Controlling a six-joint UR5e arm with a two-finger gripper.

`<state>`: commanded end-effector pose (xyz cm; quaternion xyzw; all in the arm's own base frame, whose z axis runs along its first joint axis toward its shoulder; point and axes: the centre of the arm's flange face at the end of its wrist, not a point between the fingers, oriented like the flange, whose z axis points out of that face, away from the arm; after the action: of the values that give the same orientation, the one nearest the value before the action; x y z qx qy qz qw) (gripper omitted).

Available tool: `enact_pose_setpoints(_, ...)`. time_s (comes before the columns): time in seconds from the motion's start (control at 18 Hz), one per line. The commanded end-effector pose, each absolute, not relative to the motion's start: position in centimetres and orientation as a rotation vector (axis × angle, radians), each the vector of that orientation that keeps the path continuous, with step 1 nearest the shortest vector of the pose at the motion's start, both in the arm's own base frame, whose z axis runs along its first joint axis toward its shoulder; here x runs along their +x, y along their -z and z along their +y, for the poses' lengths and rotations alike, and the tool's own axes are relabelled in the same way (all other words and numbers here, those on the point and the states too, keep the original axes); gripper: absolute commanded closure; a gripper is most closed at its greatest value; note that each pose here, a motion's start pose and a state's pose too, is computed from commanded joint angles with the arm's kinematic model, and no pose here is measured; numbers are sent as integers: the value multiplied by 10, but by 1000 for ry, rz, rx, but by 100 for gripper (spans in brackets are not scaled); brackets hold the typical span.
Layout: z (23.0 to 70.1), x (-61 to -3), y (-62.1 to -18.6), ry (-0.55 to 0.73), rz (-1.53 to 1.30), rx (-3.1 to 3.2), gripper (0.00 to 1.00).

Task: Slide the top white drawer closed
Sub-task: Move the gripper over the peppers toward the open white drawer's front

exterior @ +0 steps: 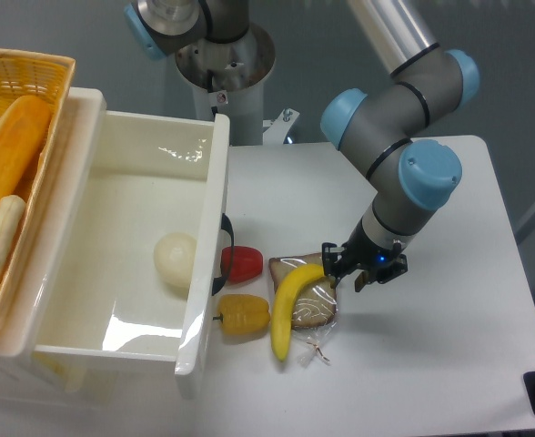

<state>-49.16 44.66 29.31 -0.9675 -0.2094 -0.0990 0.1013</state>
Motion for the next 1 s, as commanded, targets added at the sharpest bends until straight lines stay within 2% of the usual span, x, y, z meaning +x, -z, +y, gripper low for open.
enact_pose_setpoints(0.22,452,-478,-316,329,-648,-2796,86)
enact_pose_setpoints(0.61,488,-418,-354,463,-675,-2747,86)
enact_pose_setpoints(1.0,489,-384,-358,623,-679,-2801,86)
